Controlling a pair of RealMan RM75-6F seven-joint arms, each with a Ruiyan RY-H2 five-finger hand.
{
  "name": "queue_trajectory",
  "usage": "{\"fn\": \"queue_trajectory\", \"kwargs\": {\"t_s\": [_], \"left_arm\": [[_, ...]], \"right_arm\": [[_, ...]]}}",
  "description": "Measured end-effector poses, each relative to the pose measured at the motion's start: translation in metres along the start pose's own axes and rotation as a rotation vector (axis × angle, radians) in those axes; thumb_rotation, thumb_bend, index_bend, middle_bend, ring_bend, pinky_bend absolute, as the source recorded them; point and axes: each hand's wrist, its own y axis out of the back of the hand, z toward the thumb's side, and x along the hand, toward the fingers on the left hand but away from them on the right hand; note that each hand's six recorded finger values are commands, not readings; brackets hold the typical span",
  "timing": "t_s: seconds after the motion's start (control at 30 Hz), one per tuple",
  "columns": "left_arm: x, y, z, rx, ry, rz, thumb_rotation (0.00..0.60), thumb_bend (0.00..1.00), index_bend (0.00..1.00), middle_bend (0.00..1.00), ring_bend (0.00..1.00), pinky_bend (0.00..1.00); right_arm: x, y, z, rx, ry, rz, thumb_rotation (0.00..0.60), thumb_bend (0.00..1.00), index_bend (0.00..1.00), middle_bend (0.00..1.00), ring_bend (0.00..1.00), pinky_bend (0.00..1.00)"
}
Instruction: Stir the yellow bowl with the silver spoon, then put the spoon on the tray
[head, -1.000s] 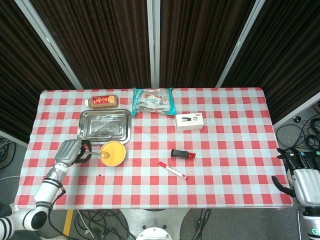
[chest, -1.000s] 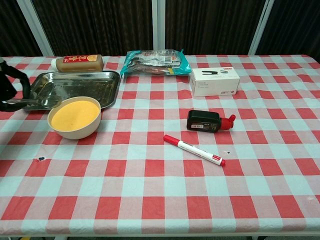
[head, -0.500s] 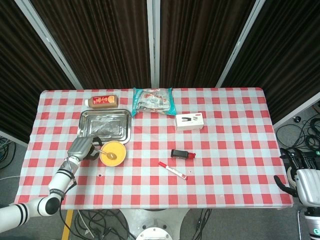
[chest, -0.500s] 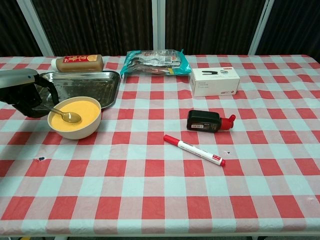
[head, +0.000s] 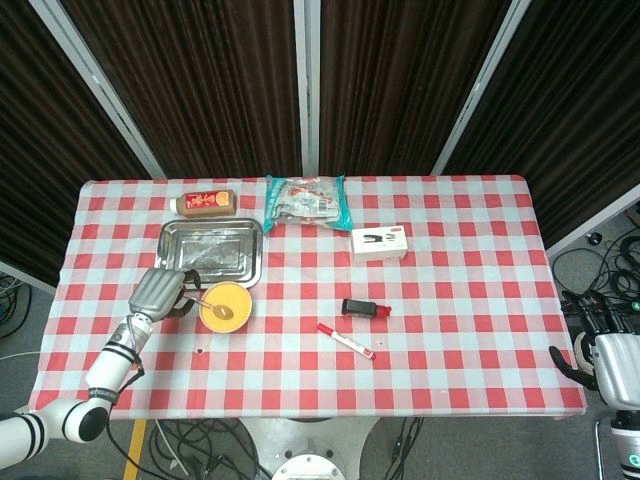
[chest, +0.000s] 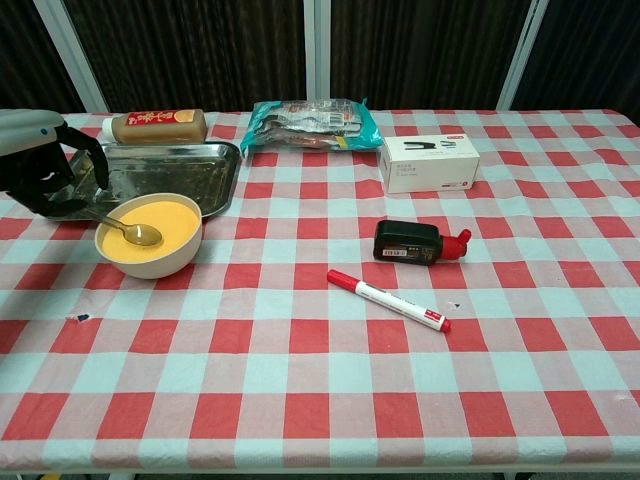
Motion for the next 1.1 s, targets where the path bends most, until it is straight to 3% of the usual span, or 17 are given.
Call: {"fn": "queue_trajectory", "kwargs": {"t_s": [0.2,0.5,1.1], "left_arm": [[0.002,-0.006,0.006,0.106,-0.021,-0.009,0.6,0.37,0.52,0.99,0.96,1.0],[0.004,-0.008,0.012,0.175,-0.014,-0.003,0.6,0.36,0.55,1.0,0.96,1.0],[0.008,-0.015,0.011,0.205,0.006,-0.049,0.6,0.36,0.57,1.0,0.96,1.0]], "right_arm": [[-0.006,0.017,0.001,0.021,-0.002,-0.047,0.6,0.21,0.13,0.32,0.11,0.22],[-0.006,0.014,0.001,0.014,-0.006,-0.032,0.6,0.21,0.13,0.32,0.11,0.22],[-0.004,0.01,-0.002,0.004,-0.025,-0.024,0.6,0.21,0.13,0.32,0.11,0.22]]}}
